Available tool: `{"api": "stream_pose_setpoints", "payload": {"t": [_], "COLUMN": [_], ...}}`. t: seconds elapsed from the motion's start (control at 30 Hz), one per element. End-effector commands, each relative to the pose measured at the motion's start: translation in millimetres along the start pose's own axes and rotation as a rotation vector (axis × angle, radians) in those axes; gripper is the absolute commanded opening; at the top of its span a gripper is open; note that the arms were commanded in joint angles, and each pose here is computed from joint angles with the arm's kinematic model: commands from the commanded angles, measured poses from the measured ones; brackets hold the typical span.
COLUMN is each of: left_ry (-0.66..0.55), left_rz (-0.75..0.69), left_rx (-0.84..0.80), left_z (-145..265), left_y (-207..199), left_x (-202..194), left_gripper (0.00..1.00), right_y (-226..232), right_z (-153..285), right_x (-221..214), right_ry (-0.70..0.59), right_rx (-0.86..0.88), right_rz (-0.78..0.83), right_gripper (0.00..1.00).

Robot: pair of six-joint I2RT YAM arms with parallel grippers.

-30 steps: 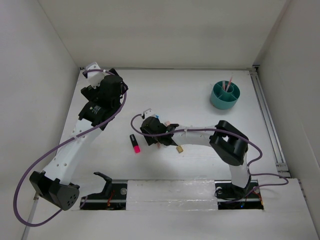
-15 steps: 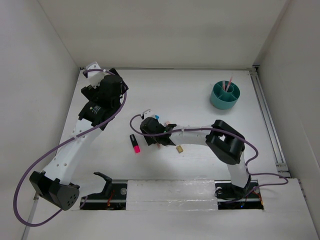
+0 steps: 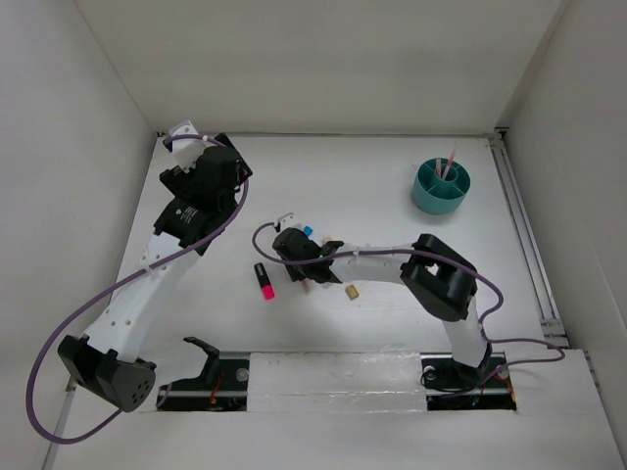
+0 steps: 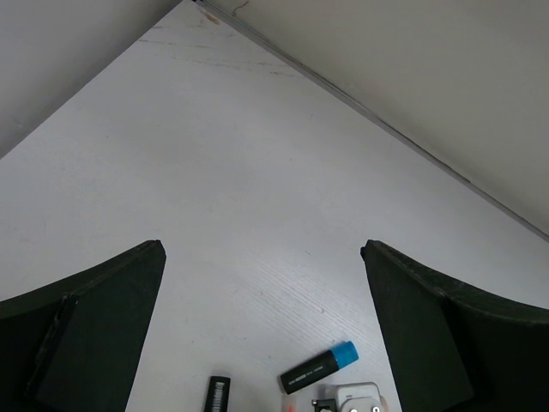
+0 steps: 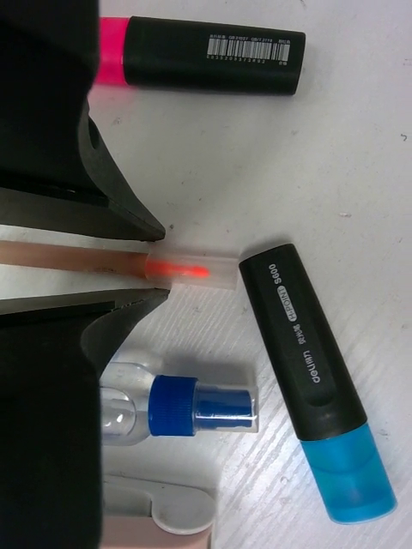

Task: Sort the stationery into containers
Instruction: Pick up the pen from the center of the board.

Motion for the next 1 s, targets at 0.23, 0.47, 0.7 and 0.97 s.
{"api": "stream_pose_setpoints", "payload": {"t": [0.23,0.47,0.7,0.97], "left_ry": [-0.028,-0.034,-0.039,-0.056], "left_rz": [0.017,0.024,0.031,0.029], "left_rx": [-0.023,-0.027,-0.030,-0.106], "left_z": [2.7,4.9,4.7,8.1], "left_y": [-5.5,-4.4,-5.5,-13.4], "left_x": [12.8,15.3,16.9,18.1], "left_gripper": [1.00,1.00,1.00,1.00], "right_y": [-7.7,-8.6,-16.7,-103.1], "right_z": [-16.3,6.2,75.6,143.6], "right_x": [1.1,12.7,60.0,175.2], "right_ry": [0.038,0.017,-0.121,-0.613], "right_rx": [-0.008,0.013,0.054,0.256], "right_rz": [0.023,0.014,0.003,-0.081], "right_gripper": [0.07,0.00,0.00,0.00]}}
Point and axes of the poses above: each gripper's point midway between its finger pads, its own z axis back along the fingers, its own y axis along the line the jaws close on, x = y × z, the point moved 1 cm from there along z, back along the fingers, and after that the axes turned 5 degrees about -z, right-handed, at the moved point
